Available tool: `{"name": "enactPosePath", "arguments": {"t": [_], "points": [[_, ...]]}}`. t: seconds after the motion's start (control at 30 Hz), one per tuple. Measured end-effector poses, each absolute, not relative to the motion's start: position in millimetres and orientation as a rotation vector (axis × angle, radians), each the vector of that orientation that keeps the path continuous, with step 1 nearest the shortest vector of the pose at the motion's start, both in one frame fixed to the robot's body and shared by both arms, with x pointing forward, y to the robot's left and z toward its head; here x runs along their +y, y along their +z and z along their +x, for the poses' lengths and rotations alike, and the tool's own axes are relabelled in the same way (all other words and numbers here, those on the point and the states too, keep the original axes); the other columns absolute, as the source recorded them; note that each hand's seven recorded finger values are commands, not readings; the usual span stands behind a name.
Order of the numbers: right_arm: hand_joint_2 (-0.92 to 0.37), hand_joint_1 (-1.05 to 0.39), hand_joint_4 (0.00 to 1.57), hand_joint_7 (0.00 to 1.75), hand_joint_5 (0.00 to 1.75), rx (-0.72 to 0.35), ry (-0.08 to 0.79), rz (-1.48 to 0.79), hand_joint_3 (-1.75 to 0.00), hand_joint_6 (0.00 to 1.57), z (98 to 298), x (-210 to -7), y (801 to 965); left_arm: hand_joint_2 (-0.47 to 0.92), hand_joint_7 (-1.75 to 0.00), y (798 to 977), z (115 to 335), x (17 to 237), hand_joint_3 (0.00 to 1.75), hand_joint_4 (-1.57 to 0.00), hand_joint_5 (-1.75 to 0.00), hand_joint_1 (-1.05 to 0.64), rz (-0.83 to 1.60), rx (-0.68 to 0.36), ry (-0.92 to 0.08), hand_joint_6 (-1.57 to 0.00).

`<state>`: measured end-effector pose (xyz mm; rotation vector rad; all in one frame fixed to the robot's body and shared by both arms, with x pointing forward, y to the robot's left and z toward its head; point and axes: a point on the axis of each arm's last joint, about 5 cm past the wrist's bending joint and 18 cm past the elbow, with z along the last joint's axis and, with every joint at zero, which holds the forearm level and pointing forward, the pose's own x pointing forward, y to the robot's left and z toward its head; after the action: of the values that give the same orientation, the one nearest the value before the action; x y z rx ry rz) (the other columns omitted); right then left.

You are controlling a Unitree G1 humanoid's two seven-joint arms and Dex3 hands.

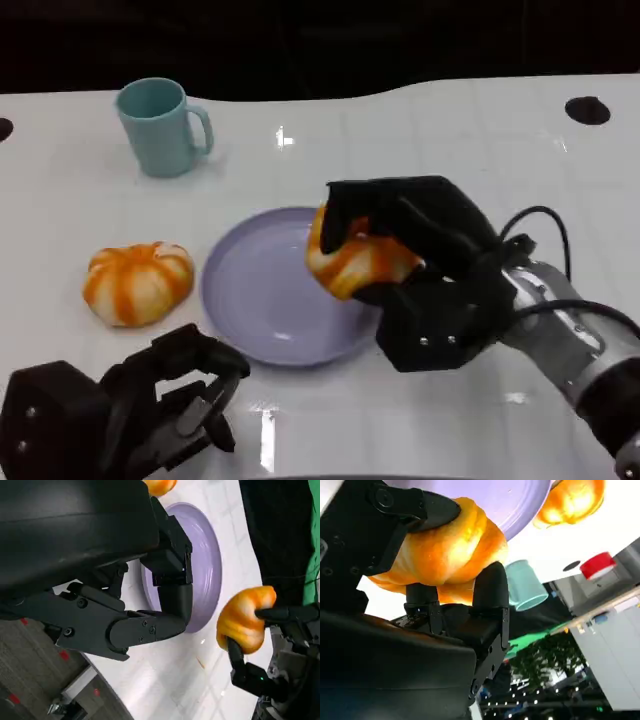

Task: Grasp the bread from the table and place it into the plate.

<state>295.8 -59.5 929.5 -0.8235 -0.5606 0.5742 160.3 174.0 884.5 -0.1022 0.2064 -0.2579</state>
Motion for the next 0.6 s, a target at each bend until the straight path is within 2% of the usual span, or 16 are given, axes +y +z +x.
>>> {"name": "enactPosePath", "arguments": {"t": [0.1,0.13,0.17,0.2,0.23,0.27,0.33,0.4,0.5,0.6], "points": [[-0.35,-0.14,0.96,1.6,1.75,-0.555,0.589,-0.827,-1.16,0.74,297,-51,926.2,0.91,-1.46,884.4,159,175,0.5,-0.69,-1.75,-0.4,-0.106,0.207,-0.255,-0.61],[-0.39,-0.16,0.93,1.46,1.75,-0.548,0.591,-0.826,-1.12,0.76,297,-48,924.8,0.91,-1.45,884.4,159,175,0.5,-0.7,-1.75,-0.41,-0.106,0.207,-0.252,-0.61],[-0.4,-0.16,0.91,1.39,1.75,-0.538,0.598,-0.827,-1.1,0.77,298,-46,923.8,0.91,-1.45,884.5,159,176,0.5,-0.7,-1.75,-0.41,-0.106,0.206,-0.249,-0.61],[-0.42,-0.15,0.87,1.22,1.75,-0.529,0.604,-0.829,-1.06,0.81,298,-43,923.6,0.91,-1.44,884.6,159,176,0.5,-0.71,-1.75,-0.42,-0.106,0.205,-0.248,-0.61],[-0.48,-0.17,0.81,0.96,1.72,-0.522,0.608,-0.833,-0.89,0.85,299,-41,924.0,0.91,-1.44,884.6,159,176,0.49,-0.71,-1.75,-0.43,-0.107,0.204,-0.248,-0.62],[-0.56,-0.18,0.78,0.78,1.7,-0.513,0.61,-0.838,-0.72,0.89,300,-38,924.6,0.91,-1.43,884.6,159,176,0.49,-0.71,-1.75,-0.43,-0.11,0.204,-0.249,-0.62],[-0.74,-0.23,0.73,0.43,1.38,-0.488,0.613,-0.846,-0.37,0.89,302,-33,927.0,0.91,-1.43,884.6,159,176,0.49,-0.71,-1.75,-0.43,-0.115,0.203,-0.25,-0.63],[-0.87,-0.27,0.59,0.18,1.0,-0.454,0.632,-0.86,-0.18,0.79,303,-28,928.6,0.91,-1.42,884.7,159,176,0.48,-0.71,-1.75,-0.43,-0.118,0.203,-0.25,-0.63],[-0.92,-0.34,0.36,0.03,0.54,-0.412,0.685,-0.915,-0.18,0.59,302,-25,927.3,0.92,-1.41,884.7,159,176,0.48,-0.7,-1.75,-0.43,-0.118,0.202,-0.25,-0.64],[-0.92,-0.47,0.18,0.0,0.34,-0.373,0.742,-1.015,-0.2,0.42,302,-25,925.3,0.92,-1.4,884.7,159,175,0.48,-0.71,-1.75,-0.42,-0.116,0.203,-0.252,-0.64]]}}
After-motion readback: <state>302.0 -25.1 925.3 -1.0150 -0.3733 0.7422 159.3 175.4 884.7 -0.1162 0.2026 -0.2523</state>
